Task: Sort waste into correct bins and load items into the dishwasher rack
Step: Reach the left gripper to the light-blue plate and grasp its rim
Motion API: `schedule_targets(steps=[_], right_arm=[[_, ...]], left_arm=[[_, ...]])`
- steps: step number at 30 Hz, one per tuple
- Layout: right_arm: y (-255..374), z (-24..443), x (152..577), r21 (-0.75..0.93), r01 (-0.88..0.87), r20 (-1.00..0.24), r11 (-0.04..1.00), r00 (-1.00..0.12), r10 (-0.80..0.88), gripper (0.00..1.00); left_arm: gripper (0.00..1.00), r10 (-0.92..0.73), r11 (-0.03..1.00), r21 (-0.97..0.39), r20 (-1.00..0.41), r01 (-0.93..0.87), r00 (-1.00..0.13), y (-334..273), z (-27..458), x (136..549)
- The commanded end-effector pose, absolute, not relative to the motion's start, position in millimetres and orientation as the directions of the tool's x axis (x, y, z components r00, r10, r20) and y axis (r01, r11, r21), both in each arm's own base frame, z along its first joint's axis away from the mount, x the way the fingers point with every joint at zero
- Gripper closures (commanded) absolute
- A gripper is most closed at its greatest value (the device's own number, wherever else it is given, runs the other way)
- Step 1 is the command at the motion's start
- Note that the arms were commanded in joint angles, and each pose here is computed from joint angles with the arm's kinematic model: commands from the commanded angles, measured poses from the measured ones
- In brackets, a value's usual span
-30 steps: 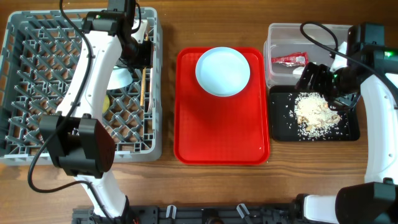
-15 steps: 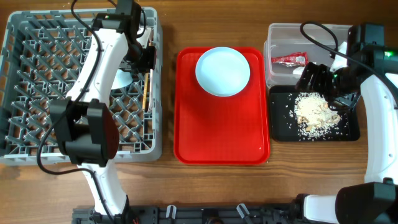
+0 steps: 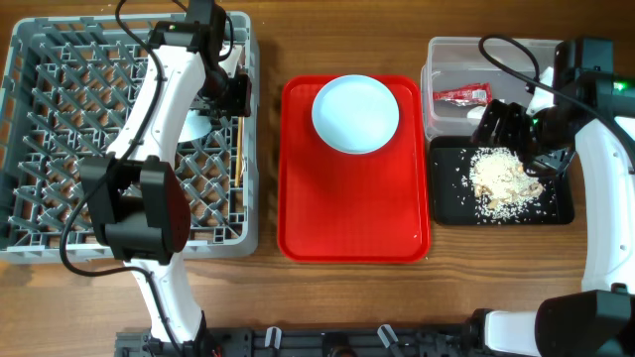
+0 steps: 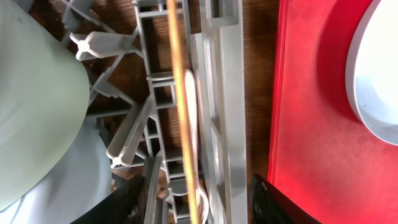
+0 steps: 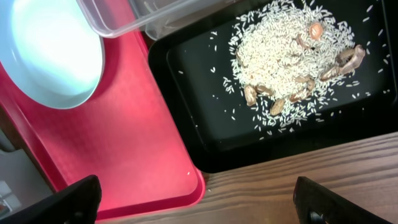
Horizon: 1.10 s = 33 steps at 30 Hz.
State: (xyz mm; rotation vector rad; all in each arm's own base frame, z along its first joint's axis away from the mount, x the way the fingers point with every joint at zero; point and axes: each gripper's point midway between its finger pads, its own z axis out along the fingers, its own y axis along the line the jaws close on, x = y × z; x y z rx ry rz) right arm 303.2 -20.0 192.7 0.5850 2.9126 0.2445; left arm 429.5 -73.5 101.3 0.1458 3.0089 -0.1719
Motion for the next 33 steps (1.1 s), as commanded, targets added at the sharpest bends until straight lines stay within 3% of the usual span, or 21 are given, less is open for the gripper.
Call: schedule_targets(steps=[1,9,13,18,26,33], right_arm=[[-21,196,305,0.190,0.350,-0.133,0.917,-0.916,0.378,0.00],[-21,196,305,0.191,0.351,-0.134,0.917,-0.916,0.378,0.00],[-21,196,305,0.191,0.351,-0.134,0.917,-0.916,0.379,0.00],[-21,196,308,0.194,0.352,-0.144,0.916,-0.913,0.381,0.00],[-21,196,307,0.193,0.351,-0.142,0.916,-0.914,0.381,0.00],[-21,196,307,0.193,0.352,-0.141,0.916,-0.914,0.381,0.00]], left_arm=[[0.45,0.093,0.987,-0.115,-0.137,0.109,-0.986,-74,102,431],[0.42,0.084,0.973,-0.192,-0.216,0.127,-0.973,-93,139,428],[0.42,0.117,0.946,-0.262,-0.279,0.193,-0.953,-131,161,424],[0.37,0.243,0.905,-0.248,-0.364,0.345,-0.899,-196,165,423],[0.31,0.427,0.835,-0.125,-0.466,0.535,-0.775,-300,138,416],[0.29,0.534,0.789,-0.086,-0.391,0.608,-0.749,-344,78,392]])
